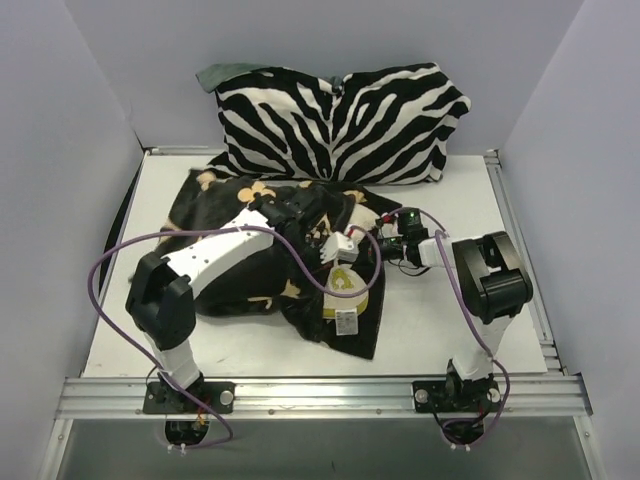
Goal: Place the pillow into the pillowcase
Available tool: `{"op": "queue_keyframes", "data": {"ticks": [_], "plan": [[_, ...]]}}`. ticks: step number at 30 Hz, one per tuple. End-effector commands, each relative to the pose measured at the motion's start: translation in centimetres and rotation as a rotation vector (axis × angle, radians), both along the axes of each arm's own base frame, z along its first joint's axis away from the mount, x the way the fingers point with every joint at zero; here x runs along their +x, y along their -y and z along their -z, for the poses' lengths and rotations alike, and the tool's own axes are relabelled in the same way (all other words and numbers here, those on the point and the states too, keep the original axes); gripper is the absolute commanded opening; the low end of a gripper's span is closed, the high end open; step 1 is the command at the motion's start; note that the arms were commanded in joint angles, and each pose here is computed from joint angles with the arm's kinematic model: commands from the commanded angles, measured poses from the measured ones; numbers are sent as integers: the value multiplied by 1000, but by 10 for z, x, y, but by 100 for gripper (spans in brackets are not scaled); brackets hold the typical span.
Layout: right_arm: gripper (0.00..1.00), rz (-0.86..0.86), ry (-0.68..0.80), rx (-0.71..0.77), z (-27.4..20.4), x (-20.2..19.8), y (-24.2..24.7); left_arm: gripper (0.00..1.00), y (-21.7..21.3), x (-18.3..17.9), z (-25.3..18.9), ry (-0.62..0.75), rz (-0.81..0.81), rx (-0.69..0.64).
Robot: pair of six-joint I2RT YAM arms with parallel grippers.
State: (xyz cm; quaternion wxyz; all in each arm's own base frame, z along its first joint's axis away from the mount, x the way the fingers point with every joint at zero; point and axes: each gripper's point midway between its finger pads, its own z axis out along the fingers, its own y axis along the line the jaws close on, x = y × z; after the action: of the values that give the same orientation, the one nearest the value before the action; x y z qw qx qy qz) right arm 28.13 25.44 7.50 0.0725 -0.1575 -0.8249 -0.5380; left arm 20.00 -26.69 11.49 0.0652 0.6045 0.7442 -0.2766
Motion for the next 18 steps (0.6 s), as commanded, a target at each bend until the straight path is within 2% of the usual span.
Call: {"op": "queue_keyframes", "data": {"ticks": [1,3,5,9,10,12,13,15,16,17,18], "plan": [[0,130,17,272,-74,35,-41,0,84,-51,-119,-103,211,-441],[0,135,61,212,-68,33,-45,0,82,-46,-116,-95,209,-439],[0,150,-1,121,-46,25,-42,2,73,-36,-98,-72,189,-383],[0,102,-36,14,-9,4,-33,15,39,-19,-55,-104,85,-255],[0,62,-36,-43,4,-7,-24,25,30,-19,-45,-124,54,-229],[0,-3,10,-102,9,-16,-16,35,13,-5,-50,-93,-8,-230],[0,-71,21,-137,16,-32,-9,44,8,-3,-55,-90,-39,-228],[0,-138,58,-142,15,-43,-6,55,-4,8,-80,-53,-118,-260],[0,-184,22,-158,15,-57,-1,61,-19,24,-89,-54,-223,-266],[0,-245,69,-156,17,-63,1,73,-26,34,-100,-33,-272,-280],[0,-277,111,-152,11,-58,1,75,-37,42,-106,-10,-316,-271]]}}
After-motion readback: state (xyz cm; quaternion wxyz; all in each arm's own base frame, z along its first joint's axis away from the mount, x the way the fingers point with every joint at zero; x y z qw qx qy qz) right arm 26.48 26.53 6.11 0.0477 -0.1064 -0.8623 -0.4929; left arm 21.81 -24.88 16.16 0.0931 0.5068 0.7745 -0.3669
